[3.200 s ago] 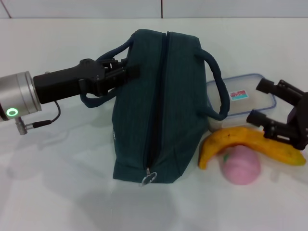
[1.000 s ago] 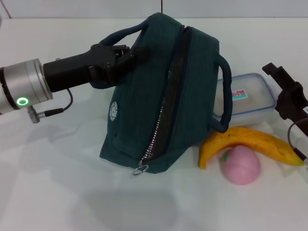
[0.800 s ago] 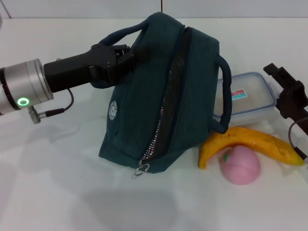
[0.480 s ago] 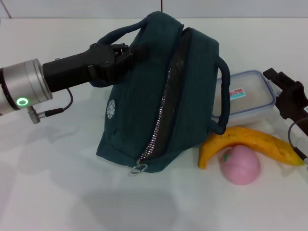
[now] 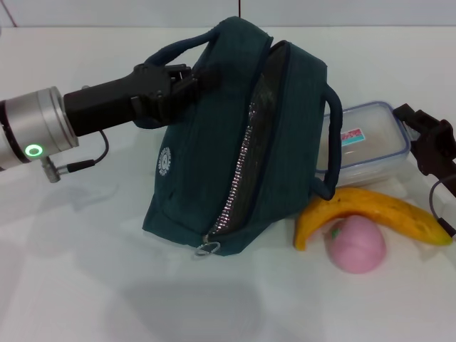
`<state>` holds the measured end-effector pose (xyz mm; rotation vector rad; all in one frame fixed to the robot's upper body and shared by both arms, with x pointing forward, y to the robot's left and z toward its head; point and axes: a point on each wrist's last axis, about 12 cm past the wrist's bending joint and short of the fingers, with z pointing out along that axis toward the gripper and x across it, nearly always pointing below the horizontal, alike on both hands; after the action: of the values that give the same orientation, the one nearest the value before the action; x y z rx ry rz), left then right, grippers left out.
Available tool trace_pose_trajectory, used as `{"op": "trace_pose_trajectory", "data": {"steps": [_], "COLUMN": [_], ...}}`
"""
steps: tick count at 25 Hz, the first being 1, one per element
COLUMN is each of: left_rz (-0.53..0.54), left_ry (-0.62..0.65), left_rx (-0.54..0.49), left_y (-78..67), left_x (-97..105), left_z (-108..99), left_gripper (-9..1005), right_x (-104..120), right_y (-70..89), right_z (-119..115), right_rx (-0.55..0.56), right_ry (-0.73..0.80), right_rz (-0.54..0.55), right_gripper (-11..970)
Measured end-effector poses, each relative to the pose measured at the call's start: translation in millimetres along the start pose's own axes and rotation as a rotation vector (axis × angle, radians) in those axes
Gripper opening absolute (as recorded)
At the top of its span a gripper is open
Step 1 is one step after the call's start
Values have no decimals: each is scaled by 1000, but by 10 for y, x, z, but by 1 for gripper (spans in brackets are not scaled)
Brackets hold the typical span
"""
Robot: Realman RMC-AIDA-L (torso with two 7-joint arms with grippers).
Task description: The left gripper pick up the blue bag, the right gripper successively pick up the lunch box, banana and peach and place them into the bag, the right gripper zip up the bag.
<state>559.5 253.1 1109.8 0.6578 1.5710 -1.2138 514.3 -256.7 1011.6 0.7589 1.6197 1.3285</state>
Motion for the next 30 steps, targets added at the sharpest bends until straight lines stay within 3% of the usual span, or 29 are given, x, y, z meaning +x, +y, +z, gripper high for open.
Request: {"op": "trace_pose_trajectory", "data": {"steps": [30], "left_rz": [-9], "left_ry": [-16], "left_rx": [-5], "left_y": [-6], "left_x": [22], "left_z": [-16], "left_gripper": [54], "right_x": [-156], "right_y": [119], "right_z": [-45], "right_rx": [-116], "right_ry": [-19], "right_rz": [-163], "right_gripper": [150]}}
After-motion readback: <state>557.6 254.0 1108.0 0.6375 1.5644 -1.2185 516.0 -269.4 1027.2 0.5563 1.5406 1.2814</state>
